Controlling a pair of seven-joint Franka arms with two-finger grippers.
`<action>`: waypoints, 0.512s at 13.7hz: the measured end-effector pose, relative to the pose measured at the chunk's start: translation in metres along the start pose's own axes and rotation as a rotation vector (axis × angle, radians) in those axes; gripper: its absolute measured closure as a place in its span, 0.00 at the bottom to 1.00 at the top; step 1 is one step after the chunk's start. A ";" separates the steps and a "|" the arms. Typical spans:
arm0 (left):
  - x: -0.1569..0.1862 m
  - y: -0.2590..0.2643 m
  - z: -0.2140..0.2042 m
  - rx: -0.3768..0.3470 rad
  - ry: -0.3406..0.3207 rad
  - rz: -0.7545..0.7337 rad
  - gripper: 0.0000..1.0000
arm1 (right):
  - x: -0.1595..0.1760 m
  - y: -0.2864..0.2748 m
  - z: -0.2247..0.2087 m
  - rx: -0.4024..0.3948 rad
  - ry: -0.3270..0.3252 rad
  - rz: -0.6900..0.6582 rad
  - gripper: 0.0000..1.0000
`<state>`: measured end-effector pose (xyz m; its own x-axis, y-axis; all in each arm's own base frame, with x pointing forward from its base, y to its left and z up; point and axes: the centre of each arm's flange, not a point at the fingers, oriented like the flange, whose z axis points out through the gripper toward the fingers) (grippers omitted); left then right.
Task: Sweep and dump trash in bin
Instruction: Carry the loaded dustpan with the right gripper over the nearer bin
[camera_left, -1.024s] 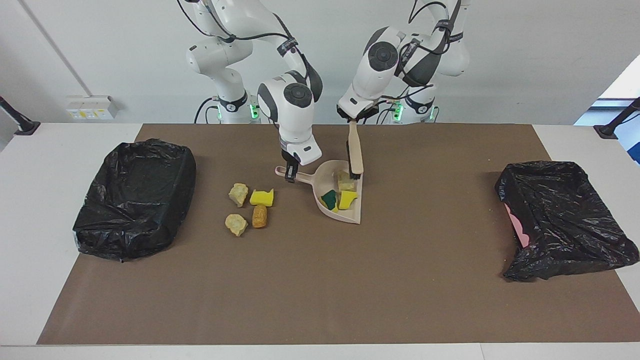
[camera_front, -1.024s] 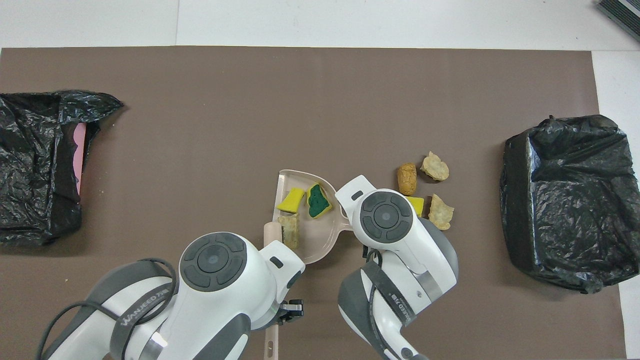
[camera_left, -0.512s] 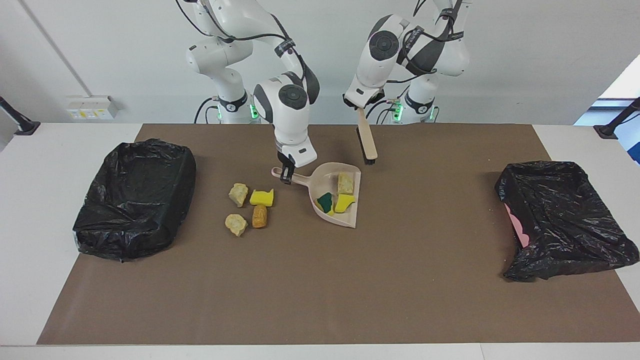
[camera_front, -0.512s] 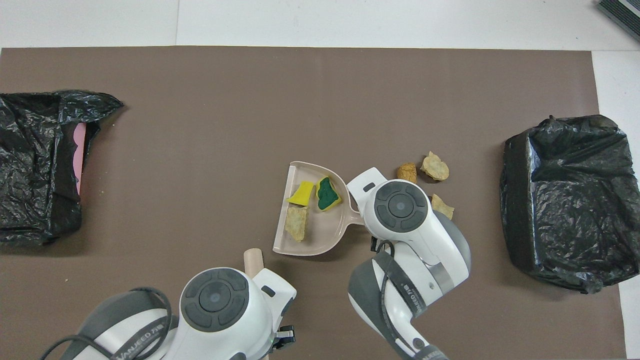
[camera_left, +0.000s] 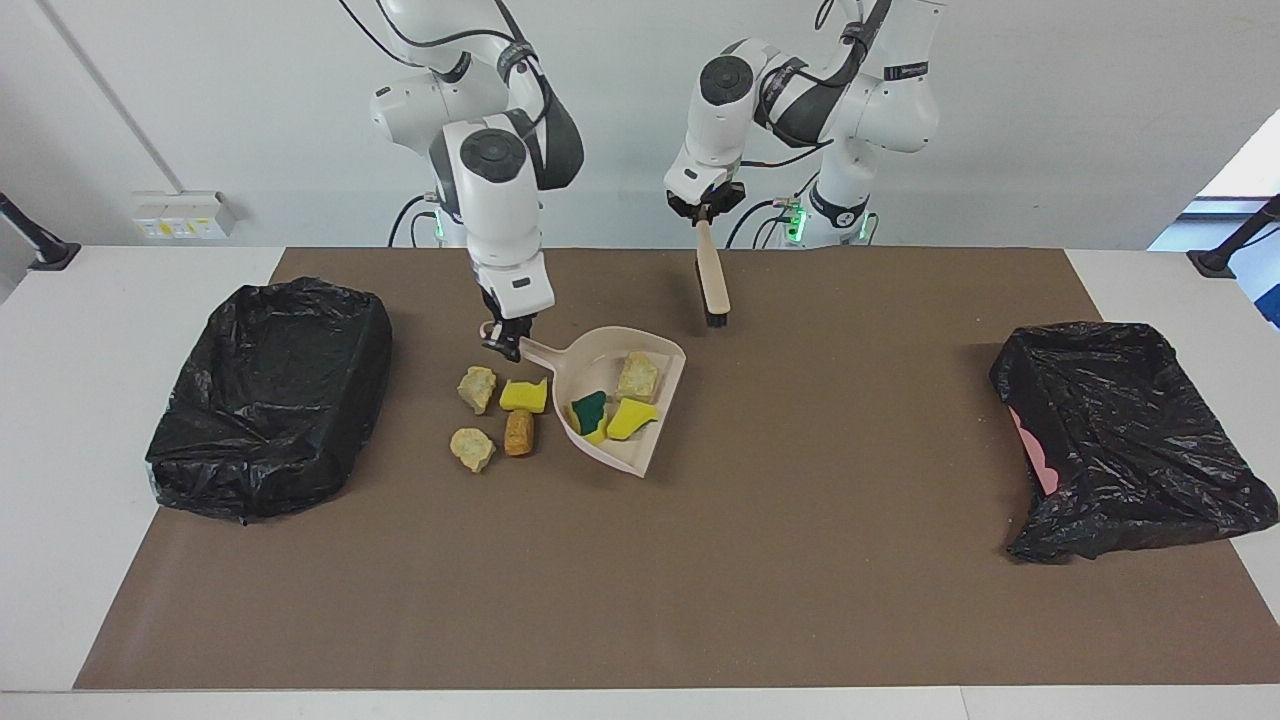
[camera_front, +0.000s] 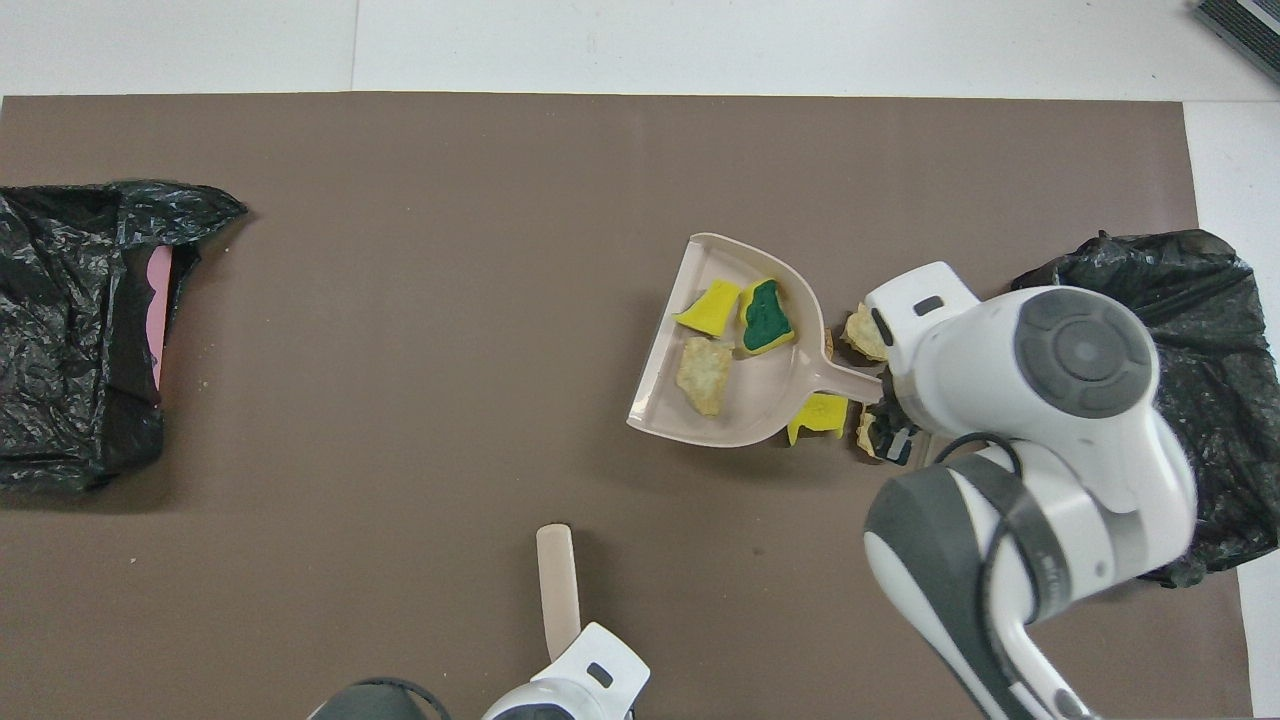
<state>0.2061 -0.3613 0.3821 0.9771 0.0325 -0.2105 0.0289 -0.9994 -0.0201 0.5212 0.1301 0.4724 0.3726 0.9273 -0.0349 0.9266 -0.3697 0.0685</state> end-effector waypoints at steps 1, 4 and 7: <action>-0.005 0.004 0.007 -0.006 0.019 0.003 0.75 | -0.028 0.013 -0.016 -0.005 0.003 0.006 0.68; -0.018 0.013 0.020 0.000 0.043 0.026 0.75 | -0.121 0.049 -0.047 -0.007 -0.003 0.019 0.68; -0.015 0.016 0.028 0.022 0.074 0.052 0.75 | -0.212 0.076 -0.048 0.001 -0.018 -0.005 0.68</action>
<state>0.1858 -0.3770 0.3579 0.9900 -0.0218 -0.1393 -0.0265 -0.9991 -0.0321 0.5099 -0.0914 0.5331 0.3683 0.9282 -0.0529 0.9287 -0.3647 0.0668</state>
